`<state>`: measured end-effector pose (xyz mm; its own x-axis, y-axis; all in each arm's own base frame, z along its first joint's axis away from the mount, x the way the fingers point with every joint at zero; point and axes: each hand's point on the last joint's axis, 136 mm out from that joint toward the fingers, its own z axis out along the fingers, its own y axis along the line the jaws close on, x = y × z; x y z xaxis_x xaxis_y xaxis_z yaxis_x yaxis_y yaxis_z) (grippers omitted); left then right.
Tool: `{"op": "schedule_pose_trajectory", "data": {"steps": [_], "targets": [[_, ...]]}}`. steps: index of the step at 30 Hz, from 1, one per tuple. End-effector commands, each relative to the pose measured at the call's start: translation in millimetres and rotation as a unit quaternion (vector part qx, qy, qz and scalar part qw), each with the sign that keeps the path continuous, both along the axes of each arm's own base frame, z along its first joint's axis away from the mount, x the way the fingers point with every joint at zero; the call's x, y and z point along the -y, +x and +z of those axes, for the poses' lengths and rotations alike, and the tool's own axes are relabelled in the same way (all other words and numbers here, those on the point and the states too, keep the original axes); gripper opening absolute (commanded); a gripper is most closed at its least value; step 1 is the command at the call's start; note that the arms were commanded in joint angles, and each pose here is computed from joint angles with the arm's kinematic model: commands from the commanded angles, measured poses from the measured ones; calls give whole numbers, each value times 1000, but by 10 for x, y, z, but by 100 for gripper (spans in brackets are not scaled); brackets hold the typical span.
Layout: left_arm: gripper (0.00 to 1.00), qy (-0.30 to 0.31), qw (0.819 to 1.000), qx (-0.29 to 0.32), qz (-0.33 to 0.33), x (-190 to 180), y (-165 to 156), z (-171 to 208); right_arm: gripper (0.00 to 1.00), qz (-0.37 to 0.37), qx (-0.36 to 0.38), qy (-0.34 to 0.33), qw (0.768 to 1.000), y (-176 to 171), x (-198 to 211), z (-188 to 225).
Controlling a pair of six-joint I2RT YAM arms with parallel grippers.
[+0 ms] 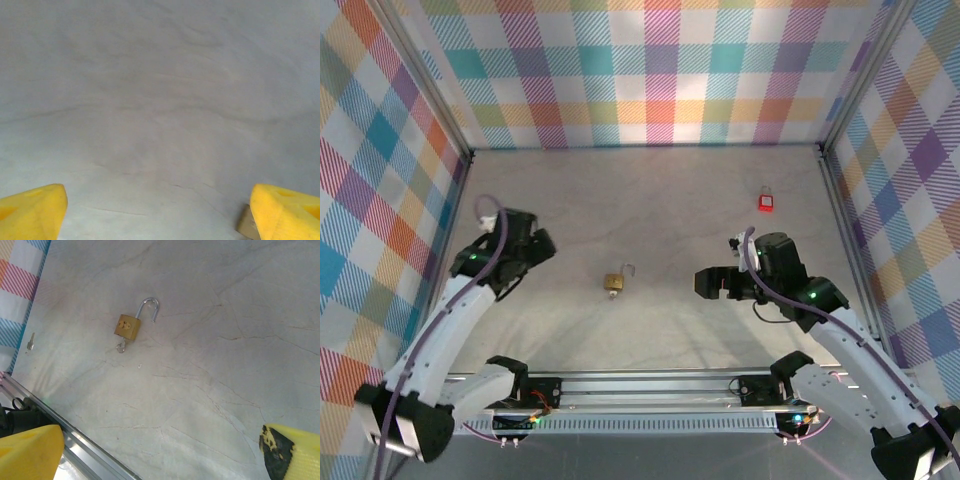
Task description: Unlock with the key
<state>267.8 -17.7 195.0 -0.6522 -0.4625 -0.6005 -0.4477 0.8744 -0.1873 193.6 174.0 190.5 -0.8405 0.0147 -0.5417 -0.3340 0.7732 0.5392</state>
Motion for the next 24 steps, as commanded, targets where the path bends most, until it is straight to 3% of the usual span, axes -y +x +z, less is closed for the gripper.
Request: {"op": "schedule_pose_trajectory", "data": {"steps": [1, 6, 14, 19, 24], "targets": [[94, 0, 998, -69, 4, -174, -224, -262, 100, 18, -4, 3, 1000, -48, -24, -32], [94, 7, 993, -112, 36, -376, -284, -507, 100, 21, -7, 8, 1000, -30, -59, -70], [94, -84, 978, -112, 156, -804, -443, -632, 100, 33, -14, 10, 999, 6, -120, -120], [91, -195, 939, -100, 263, -1088, -582, -932, 99, 38, -17, 16, 999, -7, -139, -140], [86, -196, 915, -96, 338, -1337, -745, -1166, 100, 40, -24, 18, 999, -36, -140, -209]]}}
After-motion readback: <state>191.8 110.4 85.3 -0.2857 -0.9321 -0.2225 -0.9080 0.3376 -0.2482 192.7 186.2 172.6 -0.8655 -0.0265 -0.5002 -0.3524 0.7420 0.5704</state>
